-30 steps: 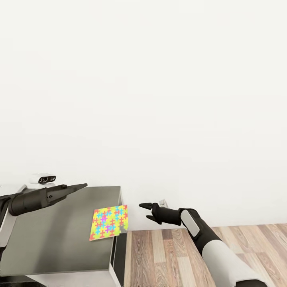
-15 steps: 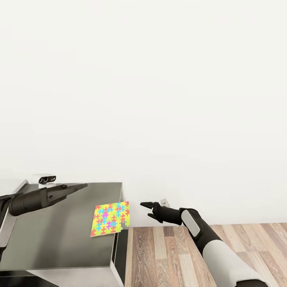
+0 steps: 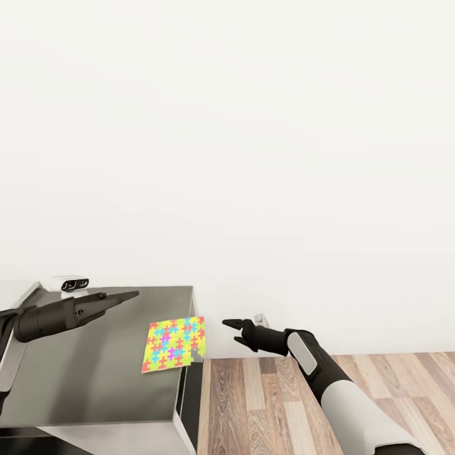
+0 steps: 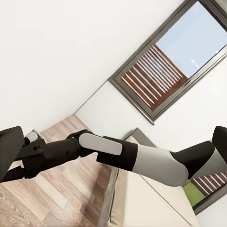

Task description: Put all the toys in the child's room - the three board games (two on the bed and one on the table), the two jigsaw puzzles on the table, and the tennis ball on the table - inside the toy box on the table in the child's room.

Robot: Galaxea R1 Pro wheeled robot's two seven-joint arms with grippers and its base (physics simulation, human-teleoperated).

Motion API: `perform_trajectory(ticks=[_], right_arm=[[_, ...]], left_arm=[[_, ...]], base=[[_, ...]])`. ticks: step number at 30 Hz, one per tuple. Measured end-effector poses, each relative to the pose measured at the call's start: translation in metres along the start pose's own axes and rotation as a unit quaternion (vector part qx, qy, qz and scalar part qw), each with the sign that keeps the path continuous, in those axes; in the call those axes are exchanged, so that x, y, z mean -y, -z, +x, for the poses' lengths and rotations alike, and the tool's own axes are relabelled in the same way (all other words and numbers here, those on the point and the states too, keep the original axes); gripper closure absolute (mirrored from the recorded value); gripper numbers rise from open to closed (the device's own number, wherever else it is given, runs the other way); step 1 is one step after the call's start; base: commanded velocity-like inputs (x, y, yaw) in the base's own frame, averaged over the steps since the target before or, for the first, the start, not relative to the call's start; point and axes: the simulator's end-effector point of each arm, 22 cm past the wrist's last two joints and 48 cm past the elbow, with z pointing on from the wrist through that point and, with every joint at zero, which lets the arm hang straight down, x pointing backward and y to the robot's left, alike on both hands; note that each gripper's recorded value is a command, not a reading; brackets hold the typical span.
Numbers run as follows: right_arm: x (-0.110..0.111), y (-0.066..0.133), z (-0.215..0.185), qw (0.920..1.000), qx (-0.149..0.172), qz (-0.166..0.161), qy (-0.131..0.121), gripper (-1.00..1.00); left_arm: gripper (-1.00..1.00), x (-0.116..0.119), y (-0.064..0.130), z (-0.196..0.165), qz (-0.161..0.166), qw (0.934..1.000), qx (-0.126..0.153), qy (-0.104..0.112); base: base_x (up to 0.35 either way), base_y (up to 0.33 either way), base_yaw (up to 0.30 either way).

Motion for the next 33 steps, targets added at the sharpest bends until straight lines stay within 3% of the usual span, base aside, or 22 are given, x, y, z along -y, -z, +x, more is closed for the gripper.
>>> perform_trajectory(ticks=[12,16,21,27,33], right_arm=[[0.012,-0.004,-0.002,0.9999,0.004,-0.010,0.001,-1.00],[0.017,-0.007,-0.001,0.9999,0.005,-0.010,0.001,-1.00],[0.016,-0.007,-0.001,0.9999,0.005,-0.011,0.002,-1.00],[0.016,-0.007,-0.001,0.9999,0.005,-0.011,0.003,-1.00],[0.016,-0.007,-0.001,0.9999,0.005,-0.011,0.003,-1.00]], left_arm=[[-1.00,-0.013,0.000,0.014,-0.001,1.0000,-0.004,0.002],[-1.00,-0.029,0.000,0.018,-0.028,0.9996,-0.005,-0.001],[-1.00,-0.048,-0.027,0.029,-0.055,0.9982,-0.026,0.001],[-1.00,-0.062,-0.089,-0.010,-0.095,0.9914,-0.059,-0.067],[-1.00,-0.061,-0.104,-0.015,-0.100,0.9886,-0.073,-0.085]], base=[[0.000,0.000,0.000],[0.000,0.000,0.000],[0.000,0.000,0.000],[0.000,0.000,0.000],[0.000,0.000,0.000]])
